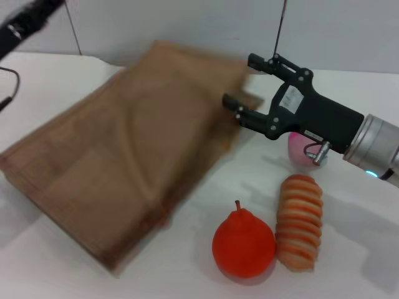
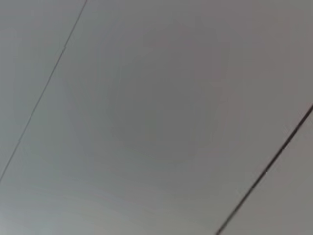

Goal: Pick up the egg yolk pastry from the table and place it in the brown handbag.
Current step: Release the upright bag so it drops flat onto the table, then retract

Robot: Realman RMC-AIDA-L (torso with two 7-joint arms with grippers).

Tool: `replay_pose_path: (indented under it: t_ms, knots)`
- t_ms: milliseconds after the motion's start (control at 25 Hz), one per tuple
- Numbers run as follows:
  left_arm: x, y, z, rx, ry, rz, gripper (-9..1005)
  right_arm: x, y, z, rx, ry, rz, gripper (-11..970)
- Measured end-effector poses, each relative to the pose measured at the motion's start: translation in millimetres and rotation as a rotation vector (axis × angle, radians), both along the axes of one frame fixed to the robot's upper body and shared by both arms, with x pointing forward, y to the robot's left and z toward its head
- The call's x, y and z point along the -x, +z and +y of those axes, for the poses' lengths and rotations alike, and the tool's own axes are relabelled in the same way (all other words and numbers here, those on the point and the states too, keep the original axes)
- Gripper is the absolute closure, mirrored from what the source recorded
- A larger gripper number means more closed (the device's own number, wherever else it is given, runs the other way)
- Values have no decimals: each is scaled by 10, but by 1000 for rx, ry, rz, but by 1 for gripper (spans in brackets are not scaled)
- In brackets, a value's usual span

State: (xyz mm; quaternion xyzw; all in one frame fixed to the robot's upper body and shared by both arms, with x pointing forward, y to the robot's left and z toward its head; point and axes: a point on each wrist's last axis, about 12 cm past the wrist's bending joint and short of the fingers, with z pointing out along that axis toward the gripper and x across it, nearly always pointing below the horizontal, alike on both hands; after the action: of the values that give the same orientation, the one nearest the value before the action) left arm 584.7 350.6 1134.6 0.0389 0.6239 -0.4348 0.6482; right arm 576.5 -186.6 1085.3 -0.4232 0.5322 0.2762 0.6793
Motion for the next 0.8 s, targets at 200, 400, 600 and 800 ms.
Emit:
replay_pose_path:
  t_ms: [200, 400, 600, 800]
  knots:
    - [-64, -156, -195, -127, 47, -14, 633, 10, -11, -18, 0, -9, -4, 165]
    - [-58, -311, -371, -234, 121, -67, 524, 43, -48, -100, -17, -65, -16, 167]
    - [5, -442, -461, -306, 198, -125, 408, 88, -102, -273, -46, -185, -40, 169]
    - [90, -546, -493, -386, 281, -190, 336, 110, -128, -493, -113, -343, -40, 171]
